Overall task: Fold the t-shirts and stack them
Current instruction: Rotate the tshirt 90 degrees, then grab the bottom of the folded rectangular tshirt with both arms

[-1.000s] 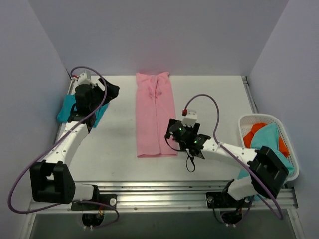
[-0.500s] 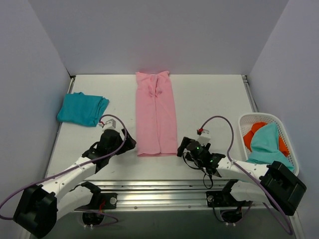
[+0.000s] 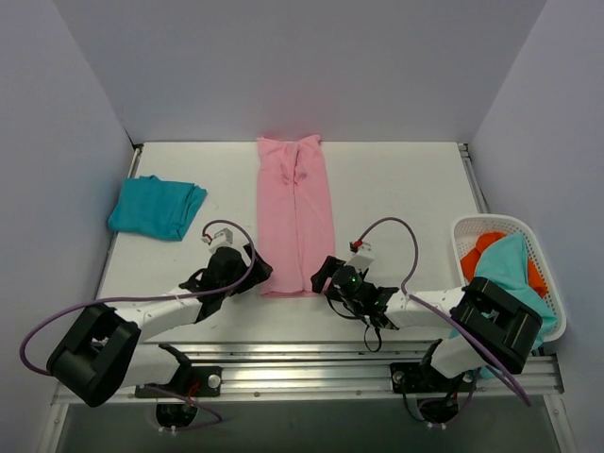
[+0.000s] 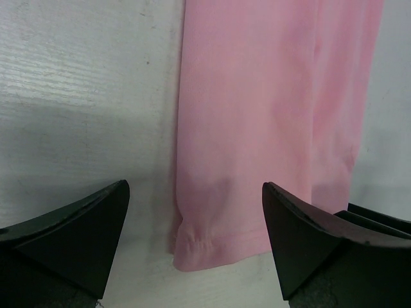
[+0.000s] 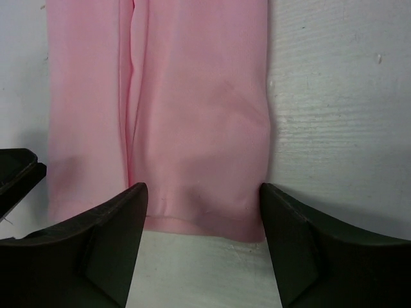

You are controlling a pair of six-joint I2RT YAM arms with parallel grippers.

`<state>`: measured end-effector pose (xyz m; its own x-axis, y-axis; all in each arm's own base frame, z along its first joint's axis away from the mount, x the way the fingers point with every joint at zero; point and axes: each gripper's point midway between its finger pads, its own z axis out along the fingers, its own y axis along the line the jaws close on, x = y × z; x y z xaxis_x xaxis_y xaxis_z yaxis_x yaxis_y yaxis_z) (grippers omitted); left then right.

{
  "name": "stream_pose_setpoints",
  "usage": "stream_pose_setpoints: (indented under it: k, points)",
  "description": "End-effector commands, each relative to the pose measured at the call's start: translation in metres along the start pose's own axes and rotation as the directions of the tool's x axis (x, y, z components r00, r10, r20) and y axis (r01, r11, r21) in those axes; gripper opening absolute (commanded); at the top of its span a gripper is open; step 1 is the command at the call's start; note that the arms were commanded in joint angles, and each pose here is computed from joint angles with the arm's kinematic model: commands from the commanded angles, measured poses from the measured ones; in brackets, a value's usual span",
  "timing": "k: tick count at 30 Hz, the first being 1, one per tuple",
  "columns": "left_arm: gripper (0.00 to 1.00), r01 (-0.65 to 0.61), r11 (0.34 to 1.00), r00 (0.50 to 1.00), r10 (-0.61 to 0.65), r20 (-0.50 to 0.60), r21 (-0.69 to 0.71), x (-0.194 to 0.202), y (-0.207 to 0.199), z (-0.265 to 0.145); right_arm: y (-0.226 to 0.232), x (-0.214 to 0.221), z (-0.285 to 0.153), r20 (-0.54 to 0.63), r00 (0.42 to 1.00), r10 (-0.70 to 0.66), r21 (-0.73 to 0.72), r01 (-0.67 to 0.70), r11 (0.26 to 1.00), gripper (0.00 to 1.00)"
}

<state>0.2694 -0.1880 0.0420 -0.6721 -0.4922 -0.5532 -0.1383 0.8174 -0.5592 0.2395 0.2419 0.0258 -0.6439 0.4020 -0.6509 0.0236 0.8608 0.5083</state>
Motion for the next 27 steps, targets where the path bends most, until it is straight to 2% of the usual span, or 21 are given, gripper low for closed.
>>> stream_pose_setpoints:
  k: [1,4,10,16,19,23,27]
  points:
    - [0.94,0.029,0.999,0.999,-0.030,0.012,0.040,-0.002,-0.011,0.001,-0.019,0.025,0.000,-0.095,0.995,-0.026,0.063,0.032,0.997,0.66]
    - [0.94,0.030,0.998,1.000,-0.030,0.005,0.056,-0.003,-0.016,-0.001,-0.020,0.025,0.000,-0.097,0.995,-0.032,0.073,0.040,0.997,0.59]
    - [0.98,0.037,0.995,0.999,-0.036,-0.011,0.091,0.000,-0.024,-0.008,-0.027,0.025,-0.001,-0.092,0.995,-0.037,0.097,0.046,0.994,0.58]
    - [1.00,0.056,0.992,0.998,-0.051,-0.045,0.116,0.012,-0.028,-0.012,-0.030,0.025,0.001,-0.092,0.995,-0.039,0.107,0.049,0.993,0.52]
    - [0.92,0.061,0.990,0.997,-0.053,-0.061,0.126,0.017,-0.029,-0.015,-0.031,0.025,0.002,-0.094,0.995,-0.043,0.110,0.053,0.993,0.48]
    - [0.87,0.065,0.989,0.996,-0.057,-0.063,0.130,0.018,-0.031,-0.019,-0.034,0.024,0.002,-0.093,0.995,-0.044,0.118,0.055,0.991,0.47]
    - [0.72,0.064,0.989,0.996,-0.056,-0.064,0.132,0.019,-0.031,-0.021,-0.034,0.021,0.001,-0.091,0.995,-0.050,0.119,0.060,0.991,0.32]
